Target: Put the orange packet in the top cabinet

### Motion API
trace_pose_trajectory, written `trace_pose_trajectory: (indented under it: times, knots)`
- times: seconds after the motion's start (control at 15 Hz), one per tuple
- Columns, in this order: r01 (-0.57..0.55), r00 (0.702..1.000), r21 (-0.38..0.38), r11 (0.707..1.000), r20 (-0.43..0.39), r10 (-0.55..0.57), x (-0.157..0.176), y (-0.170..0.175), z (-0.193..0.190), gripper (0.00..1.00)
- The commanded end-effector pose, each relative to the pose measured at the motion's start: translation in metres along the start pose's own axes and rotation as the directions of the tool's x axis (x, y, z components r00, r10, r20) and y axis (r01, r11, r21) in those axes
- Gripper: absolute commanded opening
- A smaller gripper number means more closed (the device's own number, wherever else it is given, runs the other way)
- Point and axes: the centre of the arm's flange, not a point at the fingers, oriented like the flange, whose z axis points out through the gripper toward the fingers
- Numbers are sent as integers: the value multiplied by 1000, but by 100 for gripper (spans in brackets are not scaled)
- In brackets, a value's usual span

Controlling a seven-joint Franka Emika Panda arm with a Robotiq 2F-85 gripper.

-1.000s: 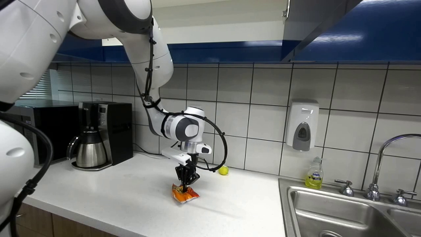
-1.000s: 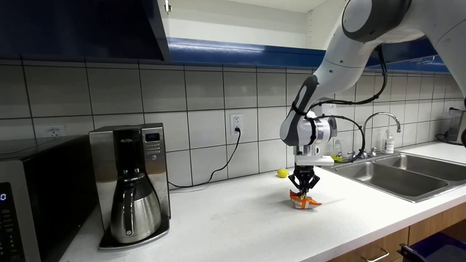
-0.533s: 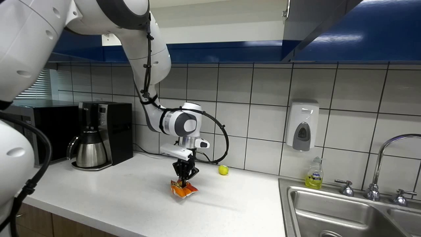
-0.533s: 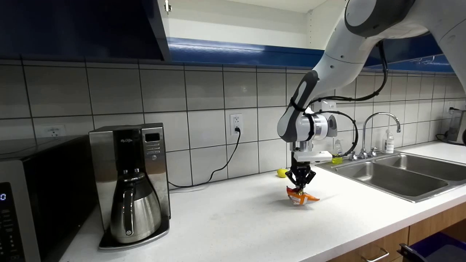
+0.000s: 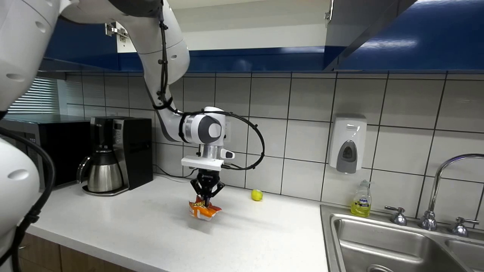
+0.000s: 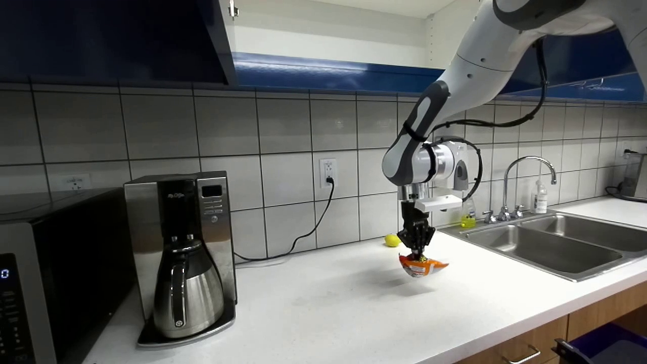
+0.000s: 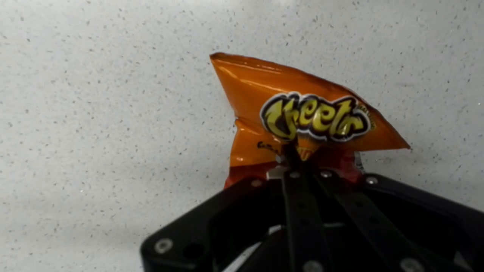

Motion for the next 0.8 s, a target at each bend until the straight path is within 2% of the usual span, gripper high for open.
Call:
trace_pose_trajectory:
  times: [0.0, 0.47, 0.73]
  knots:
    - [103, 994, -24, 994, 30, -102, -28, -9, -20, 0]
    - [213, 976, -49, 976, 64, -210, -76, -27, -47, 0]
    - [249, 967, -55, 967, 65, -245, -108, -35, -80, 0]
